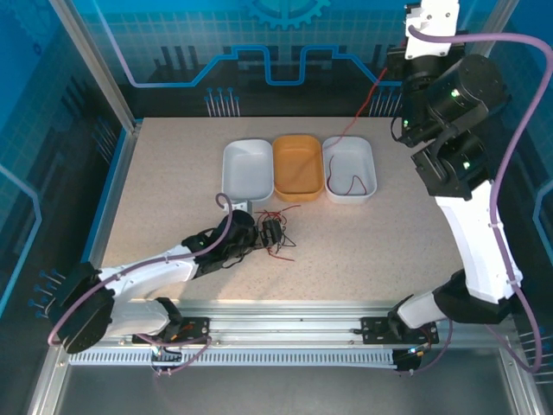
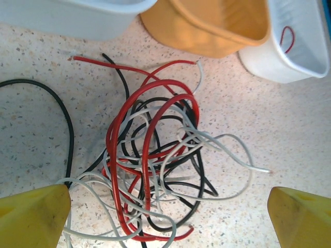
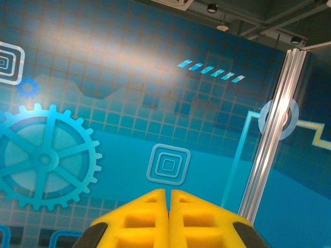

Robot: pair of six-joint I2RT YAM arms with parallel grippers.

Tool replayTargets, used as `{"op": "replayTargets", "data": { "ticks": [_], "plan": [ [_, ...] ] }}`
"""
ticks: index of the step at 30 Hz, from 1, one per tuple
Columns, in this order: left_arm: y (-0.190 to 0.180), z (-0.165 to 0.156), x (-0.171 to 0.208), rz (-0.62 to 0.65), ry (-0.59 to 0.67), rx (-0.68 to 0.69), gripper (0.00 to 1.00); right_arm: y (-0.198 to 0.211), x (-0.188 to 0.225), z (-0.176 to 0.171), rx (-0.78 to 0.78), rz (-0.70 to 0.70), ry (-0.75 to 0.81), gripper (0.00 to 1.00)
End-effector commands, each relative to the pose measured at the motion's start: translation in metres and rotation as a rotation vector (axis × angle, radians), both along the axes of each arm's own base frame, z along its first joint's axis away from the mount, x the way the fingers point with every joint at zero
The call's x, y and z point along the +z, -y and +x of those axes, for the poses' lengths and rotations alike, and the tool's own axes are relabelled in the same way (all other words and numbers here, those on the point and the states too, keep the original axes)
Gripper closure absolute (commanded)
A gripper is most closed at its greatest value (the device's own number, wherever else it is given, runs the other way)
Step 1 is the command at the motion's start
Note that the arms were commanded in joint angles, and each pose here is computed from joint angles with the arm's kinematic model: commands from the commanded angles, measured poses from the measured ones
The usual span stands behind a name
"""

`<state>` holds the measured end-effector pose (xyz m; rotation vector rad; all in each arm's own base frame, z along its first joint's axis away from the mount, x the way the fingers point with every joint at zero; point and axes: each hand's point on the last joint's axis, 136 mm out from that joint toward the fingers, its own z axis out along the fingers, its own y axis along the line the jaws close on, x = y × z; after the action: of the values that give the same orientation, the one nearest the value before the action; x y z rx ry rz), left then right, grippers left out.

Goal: Untangle the cables

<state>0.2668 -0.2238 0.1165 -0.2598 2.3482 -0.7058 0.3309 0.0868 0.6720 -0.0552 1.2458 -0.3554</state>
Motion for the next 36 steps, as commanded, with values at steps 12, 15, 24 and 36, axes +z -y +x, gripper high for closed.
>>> {"op": "replayTargets", "data": {
  "ticks": [12,15,24,36],
  "plan": [
    [-0.022,-0.008,0.008,0.048,0.018,0.028,0.01,0.002,0.003,0.089,-0.182,-0.060,0.022,1.00],
    [-0.022,-0.008,0.007,0.052,0.017,0.027,0.01,0.016,-0.006,0.099,-0.229,-0.067,-0.001,1.00],
    [-0.016,-0.005,0.005,0.046,0.013,0.018,0.01,0.044,-0.059,0.117,-0.196,-0.007,-0.150,1.00],
    [-0.017,-0.004,-0.001,0.046,0.000,0.031,0.01,0.025,-0.100,0.127,-0.069,0.051,-0.257,1.00]
  ]
}}
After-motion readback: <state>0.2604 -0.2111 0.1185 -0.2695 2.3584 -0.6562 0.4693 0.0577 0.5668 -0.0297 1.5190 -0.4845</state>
